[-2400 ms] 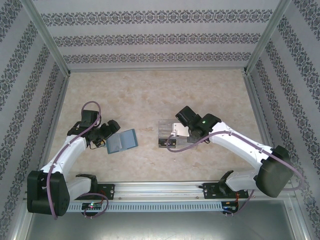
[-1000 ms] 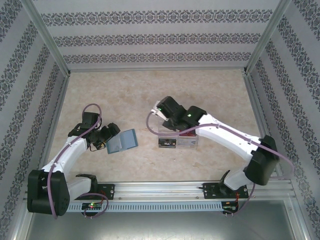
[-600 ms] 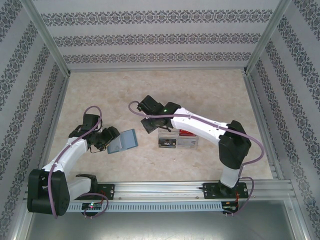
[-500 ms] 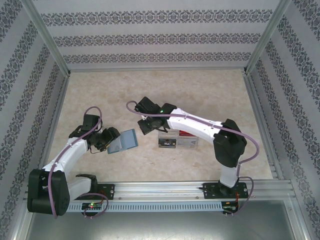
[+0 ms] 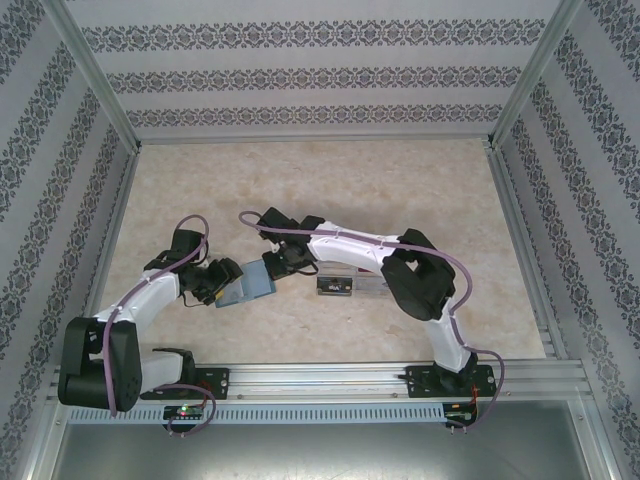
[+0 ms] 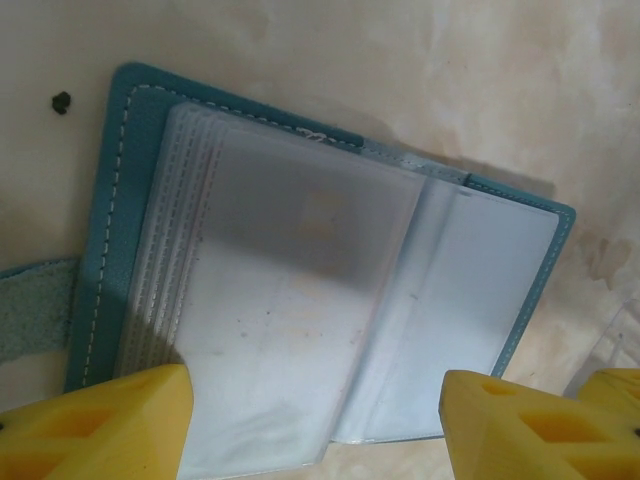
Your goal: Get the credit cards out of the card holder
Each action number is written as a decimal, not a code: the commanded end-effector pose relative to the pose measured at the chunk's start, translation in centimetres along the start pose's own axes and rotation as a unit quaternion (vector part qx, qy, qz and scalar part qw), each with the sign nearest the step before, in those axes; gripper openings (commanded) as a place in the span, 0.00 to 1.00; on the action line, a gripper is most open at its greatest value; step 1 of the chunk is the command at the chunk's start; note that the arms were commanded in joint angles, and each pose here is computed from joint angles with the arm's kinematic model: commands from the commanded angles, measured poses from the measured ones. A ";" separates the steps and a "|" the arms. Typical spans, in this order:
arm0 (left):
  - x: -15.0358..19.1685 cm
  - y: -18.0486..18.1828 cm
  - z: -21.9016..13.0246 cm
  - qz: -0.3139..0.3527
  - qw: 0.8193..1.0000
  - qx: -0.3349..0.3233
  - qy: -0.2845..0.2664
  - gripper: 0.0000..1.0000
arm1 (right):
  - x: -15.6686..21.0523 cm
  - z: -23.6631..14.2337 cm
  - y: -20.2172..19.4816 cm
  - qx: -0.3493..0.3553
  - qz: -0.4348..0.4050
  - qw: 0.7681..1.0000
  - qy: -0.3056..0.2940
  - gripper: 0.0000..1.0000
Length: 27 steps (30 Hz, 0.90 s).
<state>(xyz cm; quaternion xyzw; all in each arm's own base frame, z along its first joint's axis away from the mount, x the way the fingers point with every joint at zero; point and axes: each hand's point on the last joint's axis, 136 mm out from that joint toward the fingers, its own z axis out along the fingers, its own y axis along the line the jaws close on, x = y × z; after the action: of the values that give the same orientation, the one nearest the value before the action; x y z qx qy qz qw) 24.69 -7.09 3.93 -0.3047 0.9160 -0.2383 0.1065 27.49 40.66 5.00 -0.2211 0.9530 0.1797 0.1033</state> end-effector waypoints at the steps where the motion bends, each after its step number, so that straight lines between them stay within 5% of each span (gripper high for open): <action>1: -0.3 0.1 0.3 0.002 1.000 0.003 -0.004 0.67 | 0.1 1.0 1.1 -0.016 0.011 1.000 0.010 0.01; 11: -0.4 0.6 0.3 0.007 1.000 -0.013 -0.007 0.67 | 0.9 3.0 1.5 -0.024 0.016 0.999 0.032 0.01; 27: 0.0 -2.5 1.9 0.017 0.998 0.050 0.025 0.66 | 1.2 3.6 2.0 -0.031 0.018 0.998 0.042 0.01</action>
<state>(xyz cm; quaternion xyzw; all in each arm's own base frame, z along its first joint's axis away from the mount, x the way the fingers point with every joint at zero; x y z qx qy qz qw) 26.50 -8.95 3.96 -0.2811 0.9096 -0.2854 0.1105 26.91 41.38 1.77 -0.2071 0.9603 0.1751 0.0650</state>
